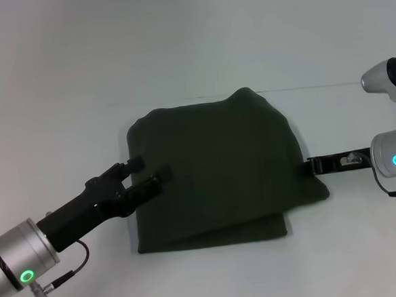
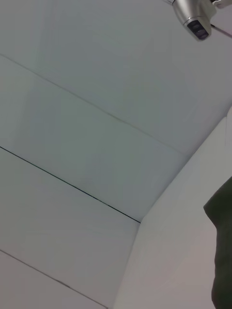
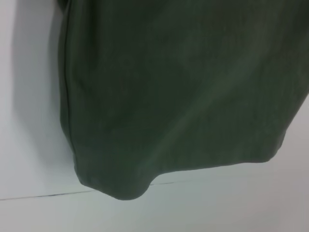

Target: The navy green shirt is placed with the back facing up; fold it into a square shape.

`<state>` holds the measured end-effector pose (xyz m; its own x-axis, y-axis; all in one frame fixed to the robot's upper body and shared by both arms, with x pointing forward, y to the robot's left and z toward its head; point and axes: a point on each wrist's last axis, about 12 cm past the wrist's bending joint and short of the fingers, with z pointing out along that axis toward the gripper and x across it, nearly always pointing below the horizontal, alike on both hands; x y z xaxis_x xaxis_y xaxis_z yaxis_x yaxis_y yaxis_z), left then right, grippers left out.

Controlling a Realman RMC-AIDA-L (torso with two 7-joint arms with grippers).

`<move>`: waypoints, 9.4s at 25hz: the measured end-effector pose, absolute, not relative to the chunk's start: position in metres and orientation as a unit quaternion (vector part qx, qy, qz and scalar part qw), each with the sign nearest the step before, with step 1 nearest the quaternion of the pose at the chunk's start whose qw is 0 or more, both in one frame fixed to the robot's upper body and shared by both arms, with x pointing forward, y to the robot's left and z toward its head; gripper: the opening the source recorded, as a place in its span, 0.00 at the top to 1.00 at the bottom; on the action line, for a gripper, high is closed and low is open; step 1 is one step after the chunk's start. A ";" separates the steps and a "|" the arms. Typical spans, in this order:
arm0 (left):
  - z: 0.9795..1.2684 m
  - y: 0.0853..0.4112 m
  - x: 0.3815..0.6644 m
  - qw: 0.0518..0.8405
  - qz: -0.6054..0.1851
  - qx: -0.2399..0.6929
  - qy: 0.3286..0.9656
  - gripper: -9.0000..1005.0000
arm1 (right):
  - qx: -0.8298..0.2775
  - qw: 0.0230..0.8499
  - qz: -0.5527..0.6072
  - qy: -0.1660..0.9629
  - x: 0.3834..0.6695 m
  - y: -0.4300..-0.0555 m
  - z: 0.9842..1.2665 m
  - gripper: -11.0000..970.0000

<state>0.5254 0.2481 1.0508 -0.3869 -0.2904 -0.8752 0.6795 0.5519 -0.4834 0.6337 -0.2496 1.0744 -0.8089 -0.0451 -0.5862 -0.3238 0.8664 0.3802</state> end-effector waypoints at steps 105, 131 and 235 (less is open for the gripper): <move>1.039 0.239 0.597 0.490 -0.286 0.065 0.821 0.13 | -0.160 0.387 0.258 0.871 0.646 -0.232 1.107 0.37; 1.041 0.231 0.594 0.486 -0.307 0.088 0.814 0.13 | -0.082 0.365 0.219 0.901 0.644 -0.252 1.088 0.37; 1.072 0.245 0.559 0.516 -0.437 0.143 0.723 0.13 | -0.102 0.391 0.286 0.869 0.644 -0.269 1.117 0.24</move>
